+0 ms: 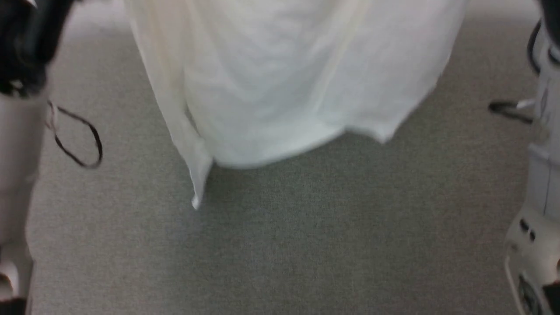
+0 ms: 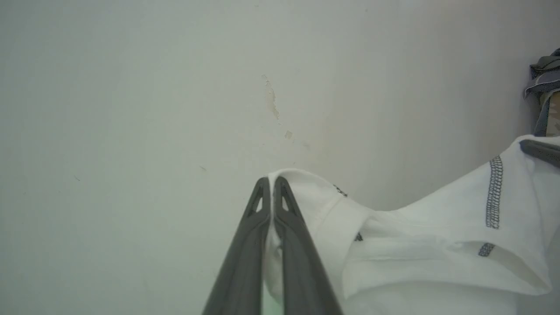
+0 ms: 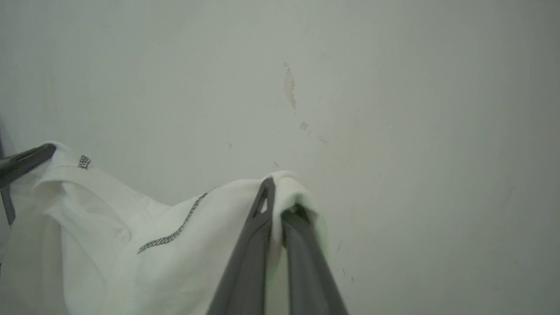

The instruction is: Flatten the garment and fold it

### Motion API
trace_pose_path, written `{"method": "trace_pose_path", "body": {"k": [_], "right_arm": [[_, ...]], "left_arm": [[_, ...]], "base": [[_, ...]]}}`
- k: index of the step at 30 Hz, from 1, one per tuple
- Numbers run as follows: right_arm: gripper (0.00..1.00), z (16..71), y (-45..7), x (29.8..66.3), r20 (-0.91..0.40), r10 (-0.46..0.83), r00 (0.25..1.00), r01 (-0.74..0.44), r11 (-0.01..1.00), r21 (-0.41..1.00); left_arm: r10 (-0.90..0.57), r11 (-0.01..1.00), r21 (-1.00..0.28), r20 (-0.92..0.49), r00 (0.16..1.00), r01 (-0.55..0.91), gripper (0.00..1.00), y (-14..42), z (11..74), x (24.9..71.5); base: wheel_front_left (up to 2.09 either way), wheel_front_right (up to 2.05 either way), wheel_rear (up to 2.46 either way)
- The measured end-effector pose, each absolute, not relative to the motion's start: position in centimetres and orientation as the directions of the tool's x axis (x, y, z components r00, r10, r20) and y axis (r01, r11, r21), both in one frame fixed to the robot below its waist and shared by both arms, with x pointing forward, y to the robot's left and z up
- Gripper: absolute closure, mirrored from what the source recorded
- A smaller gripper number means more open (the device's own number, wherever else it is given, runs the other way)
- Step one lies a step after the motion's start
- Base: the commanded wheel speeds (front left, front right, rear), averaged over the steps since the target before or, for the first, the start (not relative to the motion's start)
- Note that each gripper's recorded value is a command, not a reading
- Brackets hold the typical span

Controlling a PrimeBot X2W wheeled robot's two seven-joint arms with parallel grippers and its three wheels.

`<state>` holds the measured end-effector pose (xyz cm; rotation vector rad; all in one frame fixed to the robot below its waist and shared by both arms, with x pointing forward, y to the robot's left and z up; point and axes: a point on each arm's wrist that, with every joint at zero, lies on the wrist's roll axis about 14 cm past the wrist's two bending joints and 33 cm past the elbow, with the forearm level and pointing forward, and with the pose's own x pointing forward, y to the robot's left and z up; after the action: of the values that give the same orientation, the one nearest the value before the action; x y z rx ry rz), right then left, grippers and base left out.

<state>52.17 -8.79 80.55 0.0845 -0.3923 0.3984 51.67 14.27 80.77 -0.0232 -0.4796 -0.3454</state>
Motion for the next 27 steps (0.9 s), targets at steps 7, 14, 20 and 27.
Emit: {"method": "trace_pose_path", "body": {"k": [7,14,20,27], "right_arm": [[1.00,81.0,-9.4,59.4,0.399,0.298,0.867,-0.291,0.953,-0.078],[1.00,76.9,-10.8,66.7,0.378,0.234,0.896,-0.200,0.971,-0.129],[1.00,68.9,-10.8,71.6,0.288,0.229,0.930,-0.199,0.971,-0.130],[1.00,61.3,-8.5,73.6,0.214,0.297,0.931,-0.280,0.954,-0.106]], "left_arm": [[-0.295,0.955,0.127,0.504,0.812,0.268,1.00,14.8,81.9,58.3],[-0.266,0.964,0.142,0.530,0.805,0.225,1.00,15.3,78.8,64.8],[-0.270,0.963,0.118,0.484,0.832,0.244,1.00,15.0,71.4,69.4],[-0.301,0.953,0.102,0.412,0.860,0.284,1.00,15.0,63.4,71.5]], "base": [[0.00,0.00,0.00],[0.00,0.00,0.00],[0.00,0.00,0.00],[0.00,0.00,0.00]]}}
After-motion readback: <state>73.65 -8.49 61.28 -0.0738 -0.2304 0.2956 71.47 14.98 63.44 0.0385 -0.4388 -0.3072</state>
